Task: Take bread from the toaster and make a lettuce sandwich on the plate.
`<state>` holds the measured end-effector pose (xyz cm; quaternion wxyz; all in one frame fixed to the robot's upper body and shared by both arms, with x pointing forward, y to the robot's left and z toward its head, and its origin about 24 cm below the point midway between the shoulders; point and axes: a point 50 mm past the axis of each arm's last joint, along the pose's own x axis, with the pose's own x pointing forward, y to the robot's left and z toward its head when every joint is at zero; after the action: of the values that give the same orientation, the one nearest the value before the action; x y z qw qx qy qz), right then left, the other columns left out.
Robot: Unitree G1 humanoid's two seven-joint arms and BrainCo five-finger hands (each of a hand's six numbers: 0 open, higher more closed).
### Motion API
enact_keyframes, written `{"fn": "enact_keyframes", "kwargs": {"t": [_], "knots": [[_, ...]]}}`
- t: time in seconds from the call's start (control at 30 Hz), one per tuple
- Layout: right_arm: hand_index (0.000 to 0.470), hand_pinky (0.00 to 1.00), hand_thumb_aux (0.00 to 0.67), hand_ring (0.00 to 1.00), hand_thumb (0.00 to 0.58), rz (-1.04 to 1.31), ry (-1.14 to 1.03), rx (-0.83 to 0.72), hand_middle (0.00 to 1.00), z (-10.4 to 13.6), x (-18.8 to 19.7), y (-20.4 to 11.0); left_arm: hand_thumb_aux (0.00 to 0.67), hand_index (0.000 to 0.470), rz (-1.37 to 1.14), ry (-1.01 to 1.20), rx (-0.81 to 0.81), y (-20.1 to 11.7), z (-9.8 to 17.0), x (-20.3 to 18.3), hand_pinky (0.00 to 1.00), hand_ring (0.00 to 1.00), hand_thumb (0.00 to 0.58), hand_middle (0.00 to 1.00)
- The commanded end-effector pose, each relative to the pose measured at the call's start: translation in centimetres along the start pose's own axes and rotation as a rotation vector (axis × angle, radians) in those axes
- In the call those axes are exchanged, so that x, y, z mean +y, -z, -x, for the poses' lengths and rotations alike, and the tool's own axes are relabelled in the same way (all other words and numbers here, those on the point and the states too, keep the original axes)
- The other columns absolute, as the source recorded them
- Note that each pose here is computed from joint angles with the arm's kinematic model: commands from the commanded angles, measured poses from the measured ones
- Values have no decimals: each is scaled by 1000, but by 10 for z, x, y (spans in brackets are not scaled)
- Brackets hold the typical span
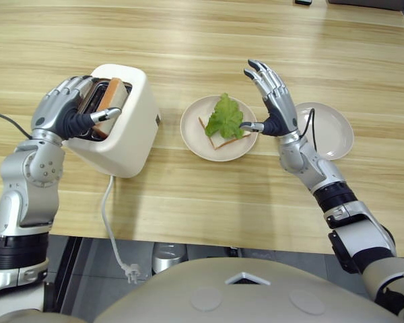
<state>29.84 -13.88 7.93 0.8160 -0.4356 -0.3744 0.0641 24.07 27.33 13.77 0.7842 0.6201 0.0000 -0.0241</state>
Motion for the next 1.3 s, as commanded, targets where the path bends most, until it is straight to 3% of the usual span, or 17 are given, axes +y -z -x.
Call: {"fn": "enact_keyframes", "kwargs": {"t": [0.03,0.37,0.4,0.43,0.7,0.9,1.1,1.3], "knots": [[0,0,0,0,0,4,9,5,0,1,-3,1,670,460,-17,38,-7,-1,0,-5,0,0,580,0],[0,0,0,0,0,5,12,5,0,1,-3,2,670,460,62,-85,-40,-4,-3,12,0,0,580,0],[0,0,0,0,0,5,12,5,0,1,-3,2,670,460,80,-102,-44,-5,-4,14,925,925,580,925],[0,0,0,0,0,4,12,5,0,1,-3,2,670,460,100,-122,-51,-5,-5,17,1000,1000,580,1000],[0,0,0,0,0,3,16,3,0,0,-3,2,670,460,206,-326,-168,-18,-17,55,1000,1000,580,1000],[0,0,0,0,0,2,33,3,0,-2,-5,2,670,460,376,-398,-365,-53,-25,78,1000,1000,580,1000],[0,0,0,0,0,26,85,37,0,-5,-22,15,670,460,657,-141,-503,-100,-45,29,1000,1000,580,1000],[0,0,0,0,0,57,139,103,0,0,-54,39,670,460,779,216,-559,-141,-67,-38,1000,1000,580,1000]]}}
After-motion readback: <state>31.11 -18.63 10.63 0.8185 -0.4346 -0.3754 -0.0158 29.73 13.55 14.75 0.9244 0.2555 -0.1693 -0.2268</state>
